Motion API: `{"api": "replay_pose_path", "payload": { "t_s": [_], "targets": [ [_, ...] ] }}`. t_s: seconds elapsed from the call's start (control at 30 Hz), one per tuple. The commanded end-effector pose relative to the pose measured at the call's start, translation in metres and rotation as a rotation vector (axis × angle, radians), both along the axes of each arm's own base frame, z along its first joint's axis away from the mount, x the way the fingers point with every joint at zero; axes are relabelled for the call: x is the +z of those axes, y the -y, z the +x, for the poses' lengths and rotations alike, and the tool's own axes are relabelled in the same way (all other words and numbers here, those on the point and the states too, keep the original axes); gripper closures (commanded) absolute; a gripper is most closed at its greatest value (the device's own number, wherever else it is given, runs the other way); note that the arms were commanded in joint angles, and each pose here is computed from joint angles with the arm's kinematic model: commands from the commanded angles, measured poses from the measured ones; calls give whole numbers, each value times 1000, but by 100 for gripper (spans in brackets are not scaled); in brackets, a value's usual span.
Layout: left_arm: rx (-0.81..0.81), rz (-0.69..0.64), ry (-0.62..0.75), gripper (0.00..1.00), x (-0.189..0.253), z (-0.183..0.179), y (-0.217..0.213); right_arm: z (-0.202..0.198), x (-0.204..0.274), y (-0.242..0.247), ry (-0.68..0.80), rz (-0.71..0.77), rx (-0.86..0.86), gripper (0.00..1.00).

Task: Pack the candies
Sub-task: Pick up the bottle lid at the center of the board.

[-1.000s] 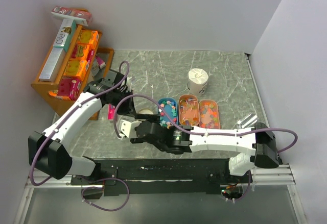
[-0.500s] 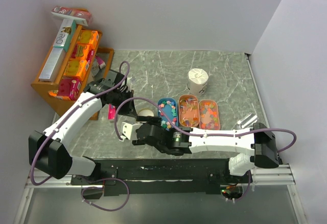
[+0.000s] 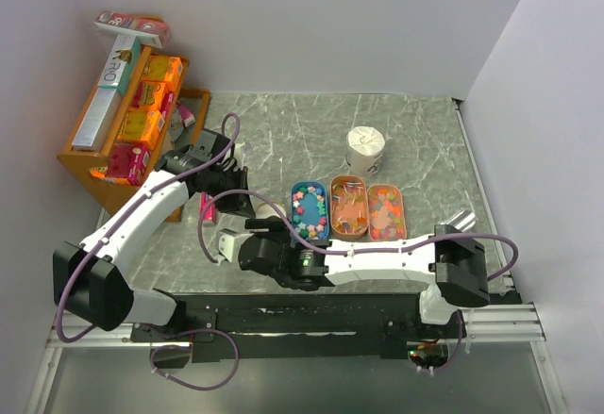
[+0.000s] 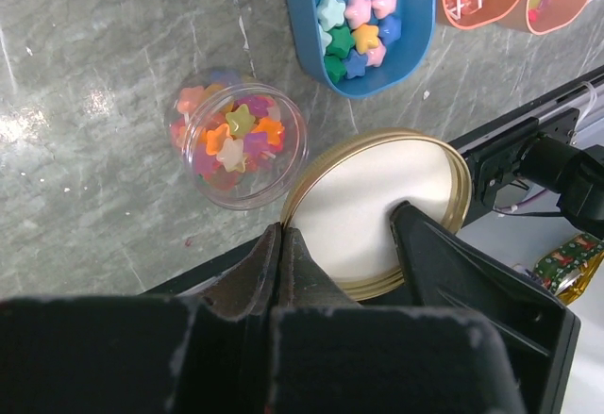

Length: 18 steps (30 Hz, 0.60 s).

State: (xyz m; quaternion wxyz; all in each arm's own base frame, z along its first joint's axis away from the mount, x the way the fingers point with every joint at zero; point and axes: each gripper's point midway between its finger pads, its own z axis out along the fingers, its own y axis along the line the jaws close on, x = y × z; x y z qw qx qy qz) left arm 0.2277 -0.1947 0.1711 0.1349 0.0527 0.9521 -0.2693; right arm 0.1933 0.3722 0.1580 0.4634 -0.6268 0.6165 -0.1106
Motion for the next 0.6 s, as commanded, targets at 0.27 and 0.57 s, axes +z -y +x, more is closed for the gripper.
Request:
{"api": "replay_pose_path", "payload": {
  "t_s": [0.27,0.57],
  "targets": [
    [-72,-84,17,99,18,-16,9,35,35,2,129,131,-175,61],
    [-5,-140,138,61,50,-3,12,40,38,15,106,185,-241,100]
  ]
}}
